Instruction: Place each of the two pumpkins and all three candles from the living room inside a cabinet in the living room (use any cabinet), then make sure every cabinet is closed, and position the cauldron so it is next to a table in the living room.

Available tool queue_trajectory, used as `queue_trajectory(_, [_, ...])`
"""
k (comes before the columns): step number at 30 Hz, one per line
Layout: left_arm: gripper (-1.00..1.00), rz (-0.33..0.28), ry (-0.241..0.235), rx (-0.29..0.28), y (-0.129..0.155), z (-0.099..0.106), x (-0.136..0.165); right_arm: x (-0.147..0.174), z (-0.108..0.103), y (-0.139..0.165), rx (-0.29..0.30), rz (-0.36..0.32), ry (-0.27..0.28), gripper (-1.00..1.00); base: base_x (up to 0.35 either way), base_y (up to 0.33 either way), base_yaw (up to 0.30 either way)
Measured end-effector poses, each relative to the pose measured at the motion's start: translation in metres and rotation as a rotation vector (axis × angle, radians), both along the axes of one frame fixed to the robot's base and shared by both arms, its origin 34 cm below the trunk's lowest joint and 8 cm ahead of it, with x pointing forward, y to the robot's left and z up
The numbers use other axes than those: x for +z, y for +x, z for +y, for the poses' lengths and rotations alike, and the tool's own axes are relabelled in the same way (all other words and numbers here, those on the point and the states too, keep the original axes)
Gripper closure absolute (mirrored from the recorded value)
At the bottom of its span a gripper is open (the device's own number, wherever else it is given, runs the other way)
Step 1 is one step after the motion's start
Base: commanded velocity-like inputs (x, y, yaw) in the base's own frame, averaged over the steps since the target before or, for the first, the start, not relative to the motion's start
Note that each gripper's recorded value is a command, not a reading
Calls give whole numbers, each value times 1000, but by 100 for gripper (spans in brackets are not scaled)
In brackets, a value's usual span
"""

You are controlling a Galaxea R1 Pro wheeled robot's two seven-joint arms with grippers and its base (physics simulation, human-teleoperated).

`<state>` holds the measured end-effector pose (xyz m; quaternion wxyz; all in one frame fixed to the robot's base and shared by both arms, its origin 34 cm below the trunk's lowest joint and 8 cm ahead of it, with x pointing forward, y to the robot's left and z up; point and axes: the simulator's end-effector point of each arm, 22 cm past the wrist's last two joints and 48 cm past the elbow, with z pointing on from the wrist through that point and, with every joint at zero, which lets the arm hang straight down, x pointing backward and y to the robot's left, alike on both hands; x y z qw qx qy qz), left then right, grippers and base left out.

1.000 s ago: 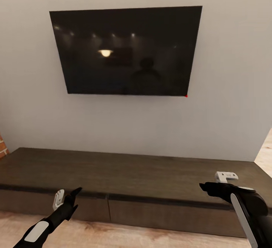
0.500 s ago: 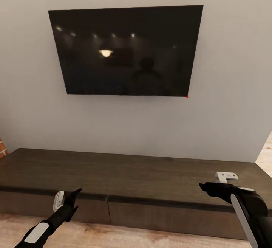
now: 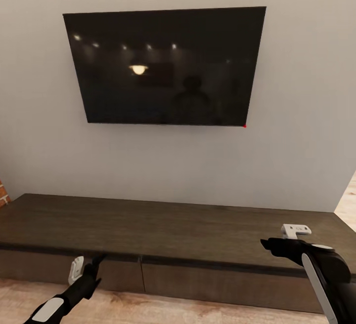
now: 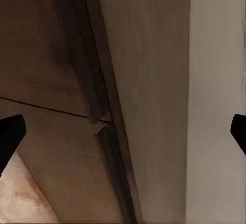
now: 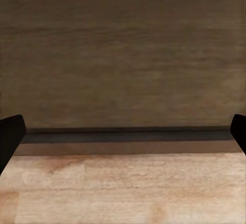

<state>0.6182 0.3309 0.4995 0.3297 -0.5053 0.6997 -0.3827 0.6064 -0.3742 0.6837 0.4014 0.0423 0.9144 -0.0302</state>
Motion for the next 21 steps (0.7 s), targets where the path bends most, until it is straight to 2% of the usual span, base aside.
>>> queue_trajectory(7, [-100,-21,34,29,5,6,3,4,0,0,0,-7,-2,-100,0,0,0])
queue_trajectory(14, [-100,-29,48,34,7,-6,1,10,0,0,3,-18,-6,-100,0,0,0])
queue_trajectory(21, [-100,-33,45,27,5,-10,-13,-5,1,-3,4,-17,-8,-100,0,0,0])
